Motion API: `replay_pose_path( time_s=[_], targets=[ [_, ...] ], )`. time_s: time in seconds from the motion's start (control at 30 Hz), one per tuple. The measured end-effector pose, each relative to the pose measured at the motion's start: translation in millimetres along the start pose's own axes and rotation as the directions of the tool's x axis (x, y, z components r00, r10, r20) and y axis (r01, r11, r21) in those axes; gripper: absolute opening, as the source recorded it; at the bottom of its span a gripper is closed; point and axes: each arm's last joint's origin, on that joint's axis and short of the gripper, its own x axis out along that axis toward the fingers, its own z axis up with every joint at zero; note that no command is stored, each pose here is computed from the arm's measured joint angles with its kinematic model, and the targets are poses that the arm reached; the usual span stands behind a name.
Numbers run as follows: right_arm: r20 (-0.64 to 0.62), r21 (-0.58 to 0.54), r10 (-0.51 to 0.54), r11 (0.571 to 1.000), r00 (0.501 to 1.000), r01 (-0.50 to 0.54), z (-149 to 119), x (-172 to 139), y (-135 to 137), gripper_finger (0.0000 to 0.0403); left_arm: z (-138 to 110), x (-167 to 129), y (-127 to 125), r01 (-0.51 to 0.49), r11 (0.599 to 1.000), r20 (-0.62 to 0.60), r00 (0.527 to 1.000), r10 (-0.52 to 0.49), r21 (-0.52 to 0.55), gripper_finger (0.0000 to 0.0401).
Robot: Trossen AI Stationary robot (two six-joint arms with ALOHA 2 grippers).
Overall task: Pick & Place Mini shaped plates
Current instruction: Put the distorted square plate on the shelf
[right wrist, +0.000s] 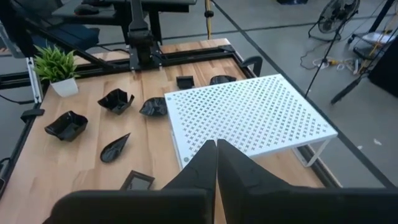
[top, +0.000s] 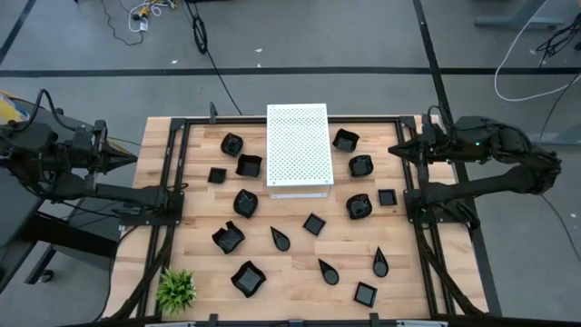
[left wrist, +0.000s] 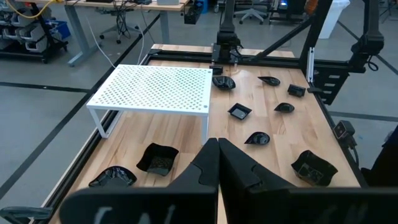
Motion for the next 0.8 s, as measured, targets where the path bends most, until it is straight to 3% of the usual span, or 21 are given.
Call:
replay_pose_path(
  time_s=[0.27, 0.53, 0.8],
  targets=[
    [-0.040, -0.027, -0.024, 0.999, 0.999, 0.023, 3, 13, 1, 0.0017, 0, 0, 0, 0.000, 1.000, 0.000, 1.000, 0.000, 0.000, 0.0003],
    [-0.047, -0.014, -0.247, 0.969, 0.968, 0.247, 5, 19, -10, 0.0017, 0, 0, 0, 0.000, 1.000, 0.000, 1.000, 0.000, 0.000, 0.0003],
    [-0.019, -0.031, -0.263, 0.965, 0.965, 0.262, 8, 20, -12, 0.0017, 0, 0, 0, 0.000, 1.000, 0.000, 1.000, 0.000, 0.000, 0.0003]
  ],
)
